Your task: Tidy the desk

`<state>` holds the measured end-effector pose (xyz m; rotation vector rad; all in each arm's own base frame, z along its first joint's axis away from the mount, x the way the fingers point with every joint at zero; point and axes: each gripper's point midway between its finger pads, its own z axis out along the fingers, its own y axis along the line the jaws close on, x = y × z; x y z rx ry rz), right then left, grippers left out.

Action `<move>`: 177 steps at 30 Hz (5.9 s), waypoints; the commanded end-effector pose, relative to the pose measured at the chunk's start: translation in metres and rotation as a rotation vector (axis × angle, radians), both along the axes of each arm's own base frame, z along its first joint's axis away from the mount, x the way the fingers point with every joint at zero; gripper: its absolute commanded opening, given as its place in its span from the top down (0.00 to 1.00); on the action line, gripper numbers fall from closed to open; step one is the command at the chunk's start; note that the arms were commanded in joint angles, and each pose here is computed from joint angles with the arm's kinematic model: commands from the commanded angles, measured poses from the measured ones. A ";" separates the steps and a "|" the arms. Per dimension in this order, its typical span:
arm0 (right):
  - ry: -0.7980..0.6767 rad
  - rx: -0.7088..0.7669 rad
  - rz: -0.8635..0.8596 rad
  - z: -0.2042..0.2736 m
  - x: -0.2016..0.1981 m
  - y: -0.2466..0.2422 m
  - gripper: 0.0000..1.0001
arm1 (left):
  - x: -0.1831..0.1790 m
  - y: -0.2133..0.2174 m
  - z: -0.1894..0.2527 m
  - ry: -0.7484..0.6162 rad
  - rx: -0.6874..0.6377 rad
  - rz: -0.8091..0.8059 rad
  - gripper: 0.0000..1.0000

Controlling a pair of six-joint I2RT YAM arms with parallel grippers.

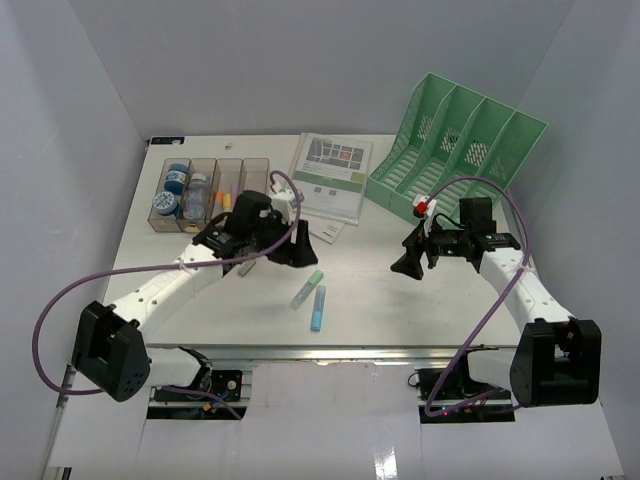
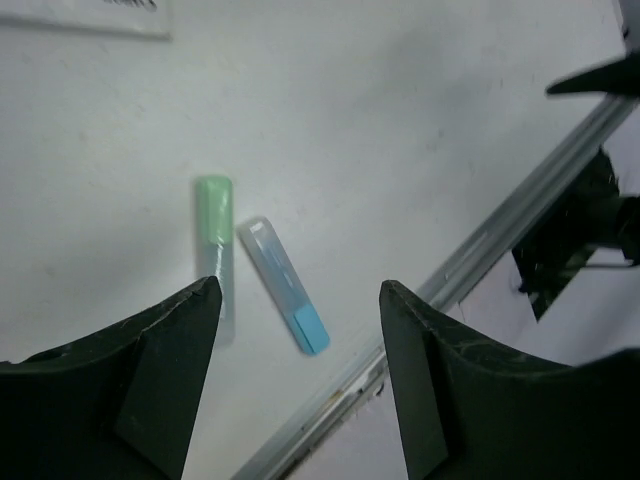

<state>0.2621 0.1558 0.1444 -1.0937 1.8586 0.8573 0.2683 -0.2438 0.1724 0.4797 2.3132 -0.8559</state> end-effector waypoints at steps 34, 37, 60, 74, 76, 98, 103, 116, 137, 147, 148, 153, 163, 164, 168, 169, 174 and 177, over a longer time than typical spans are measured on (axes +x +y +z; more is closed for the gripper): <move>-0.032 0.028 0.053 0.001 -0.005 -0.013 0.11 | -0.019 -0.004 -0.152 0.003 0.654 -0.049 0.60; -0.033 0.032 0.053 0.002 -0.005 -0.013 0.11 | -0.012 -0.004 -0.146 -0.025 0.663 -0.033 0.69; -0.041 0.045 0.062 0.008 -0.006 -0.011 0.12 | 0.215 0.198 0.000 -0.119 0.306 0.600 0.83; -0.011 0.061 0.069 0.005 -0.008 -0.009 0.12 | 0.249 0.225 -0.027 -0.064 0.355 0.646 0.15; 0.001 0.072 0.094 0.005 -0.013 -0.003 0.12 | 0.243 0.219 -0.010 -0.085 0.317 0.634 0.12; -0.648 -0.433 1.534 -0.063 -0.117 0.153 0.08 | -0.005 0.149 0.036 -0.268 -0.190 0.486 0.02; -0.641 -0.467 1.556 -0.084 -0.105 0.174 0.03 | -0.013 0.146 0.020 -0.245 -0.204 0.477 0.02; -0.521 -0.579 1.531 -0.125 -0.081 0.186 0.27 | -0.019 0.141 0.027 -0.288 -0.235 0.448 0.02; -0.272 -0.438 1.033 -0.089 -0.088 0.173 0.92 | -0.057 0.101 0.019 -0.011 -0.761 0.464 0.02; 0.006 -0.161 0.363 0.003 -0.020 0.192 0.92 | -0.031 0.091 0.037 -0.003 -0.927 0.530 0.02; 0.017 -0.148 0.311 0.008 -0.014 0.193 0.91 | -0.026 0.085 0.033 0.022 -0.917 0.537 0.02; 0.092 -0.085 0.022 0.026 0.018 0.200 0.92 | -0.009 0.045 0.045 0.030 -0.900 0.485 0.02; 0.047 0.028 -0.057 0.071 0.029 0.214 0.90 | 0.038 0.009 0.055 0.021 -0.807 0.518 0.10; 0.048 0.037 -0.055 0.074 0.028 0.215 0.89 | 0.040 0.007 0.053 0.027 -0.791 0.524 0.11; 0.045 0.073 -0.050 0.088 0.024 0.216 0.89 | 0.047 0.001 0.045 0.038 -0.735 0.548 0.17; 0.042 0.082 -0.050 0.092 0.024 0.216 0.88 | 0.049 0.000 0.043 0.040 -0.723 0.554 0.18; 0.026 0.135 -0.022 0.116 0.016 0.217 0.87 | 0.056 -0.001 0.045 0.029 -0.701 0.570 0.23; 0.032 0.147 -0.004 0.118 0.010 0.217 0.86 | 0.060 -0.006 0.050 0.021 -0.695 0.560 0.28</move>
